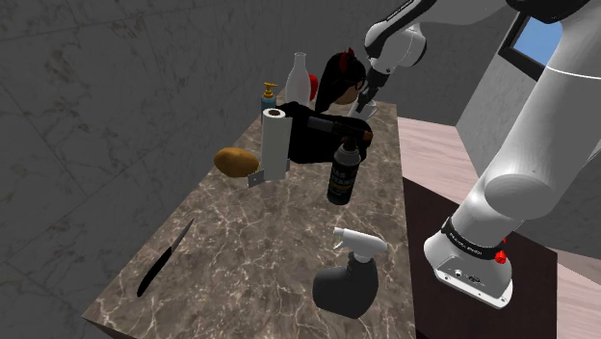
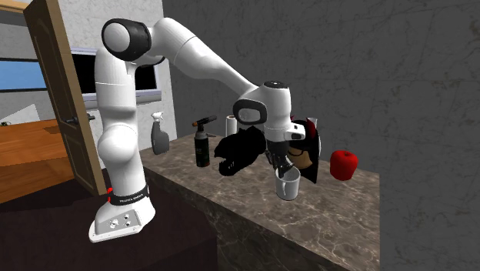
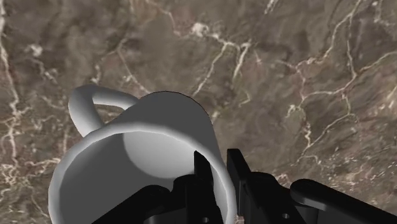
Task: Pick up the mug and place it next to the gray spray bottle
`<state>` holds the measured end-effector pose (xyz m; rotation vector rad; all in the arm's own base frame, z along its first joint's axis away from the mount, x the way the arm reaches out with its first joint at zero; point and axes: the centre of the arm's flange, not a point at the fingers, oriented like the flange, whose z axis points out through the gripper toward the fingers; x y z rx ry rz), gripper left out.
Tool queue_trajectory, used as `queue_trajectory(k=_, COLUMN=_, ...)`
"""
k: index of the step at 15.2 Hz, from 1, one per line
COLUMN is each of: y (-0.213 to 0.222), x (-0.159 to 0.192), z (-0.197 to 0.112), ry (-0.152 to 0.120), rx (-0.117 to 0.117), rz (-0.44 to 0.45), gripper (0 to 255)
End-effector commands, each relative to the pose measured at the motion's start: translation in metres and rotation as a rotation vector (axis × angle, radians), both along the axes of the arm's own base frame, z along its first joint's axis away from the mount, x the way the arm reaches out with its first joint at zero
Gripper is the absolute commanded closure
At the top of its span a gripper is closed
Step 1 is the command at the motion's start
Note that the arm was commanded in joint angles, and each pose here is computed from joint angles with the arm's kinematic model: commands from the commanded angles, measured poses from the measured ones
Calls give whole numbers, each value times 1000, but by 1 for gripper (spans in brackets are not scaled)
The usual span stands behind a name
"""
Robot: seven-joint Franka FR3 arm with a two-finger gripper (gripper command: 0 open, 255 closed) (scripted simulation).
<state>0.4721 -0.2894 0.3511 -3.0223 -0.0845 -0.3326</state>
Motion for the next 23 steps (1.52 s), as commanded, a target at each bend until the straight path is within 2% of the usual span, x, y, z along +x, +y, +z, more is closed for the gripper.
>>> queue_trajectory(k=1, y=7, x=2, z=-8, ry=15, rx=5, rz=12, gripper=255)
queue_trajectory(k=3, y=9, x=0, z=-6, ry=14, rx=5, rz=12, gripper=255)
queue_trajectory(k=23, y=9, x=0, z=100, ry=14, rx=5, rz=12, gripper=255)
